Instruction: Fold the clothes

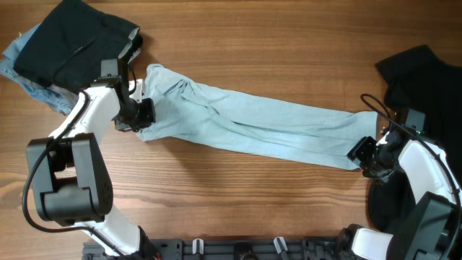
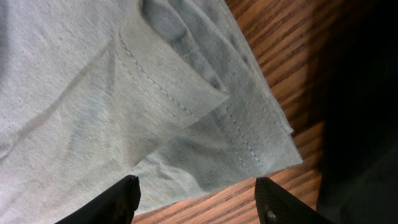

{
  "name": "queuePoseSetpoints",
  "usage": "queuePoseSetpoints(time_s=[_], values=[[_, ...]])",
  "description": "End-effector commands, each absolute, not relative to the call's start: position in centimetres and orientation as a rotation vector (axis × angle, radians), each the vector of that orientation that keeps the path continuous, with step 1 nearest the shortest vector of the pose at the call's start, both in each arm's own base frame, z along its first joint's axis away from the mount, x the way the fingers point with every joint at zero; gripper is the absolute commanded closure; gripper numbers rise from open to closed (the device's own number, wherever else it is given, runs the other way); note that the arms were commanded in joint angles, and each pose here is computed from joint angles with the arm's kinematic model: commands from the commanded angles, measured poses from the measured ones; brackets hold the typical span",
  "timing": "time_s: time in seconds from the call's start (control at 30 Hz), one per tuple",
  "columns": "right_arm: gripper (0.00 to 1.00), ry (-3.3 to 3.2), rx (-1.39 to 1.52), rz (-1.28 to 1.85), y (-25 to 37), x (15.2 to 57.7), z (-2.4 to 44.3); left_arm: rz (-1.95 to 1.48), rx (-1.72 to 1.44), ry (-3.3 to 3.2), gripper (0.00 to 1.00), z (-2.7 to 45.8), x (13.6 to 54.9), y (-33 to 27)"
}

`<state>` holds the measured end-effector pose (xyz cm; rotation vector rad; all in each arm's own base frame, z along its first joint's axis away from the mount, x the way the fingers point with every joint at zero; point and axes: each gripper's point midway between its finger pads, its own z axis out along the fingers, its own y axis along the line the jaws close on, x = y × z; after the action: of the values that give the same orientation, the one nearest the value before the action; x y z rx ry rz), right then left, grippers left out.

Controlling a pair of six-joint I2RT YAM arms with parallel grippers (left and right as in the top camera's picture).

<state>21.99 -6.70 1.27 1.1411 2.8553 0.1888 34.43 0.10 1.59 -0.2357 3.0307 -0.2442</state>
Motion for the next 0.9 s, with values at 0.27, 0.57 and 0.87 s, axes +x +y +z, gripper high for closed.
queuePoseSetpoints(time_s=[0.27,0.57,0.87], values=[[0.36,2.825,1.114,0.196,-7.0,22.9,2.2,-0.28,-0.236,3.065,0.67,1.2,33.7,-0.2],[0.36,2.831,1.115,0.197,-7.0,22.8,2.2,-0.26,-0.229,3.032,0.91,0.3,34.1,0.0],[0.36,2.83,1.116,0.196,-7.0,22.8,2.2,-0.268,-0.195,2.875,0.96,6.0,38.1,0.0]])
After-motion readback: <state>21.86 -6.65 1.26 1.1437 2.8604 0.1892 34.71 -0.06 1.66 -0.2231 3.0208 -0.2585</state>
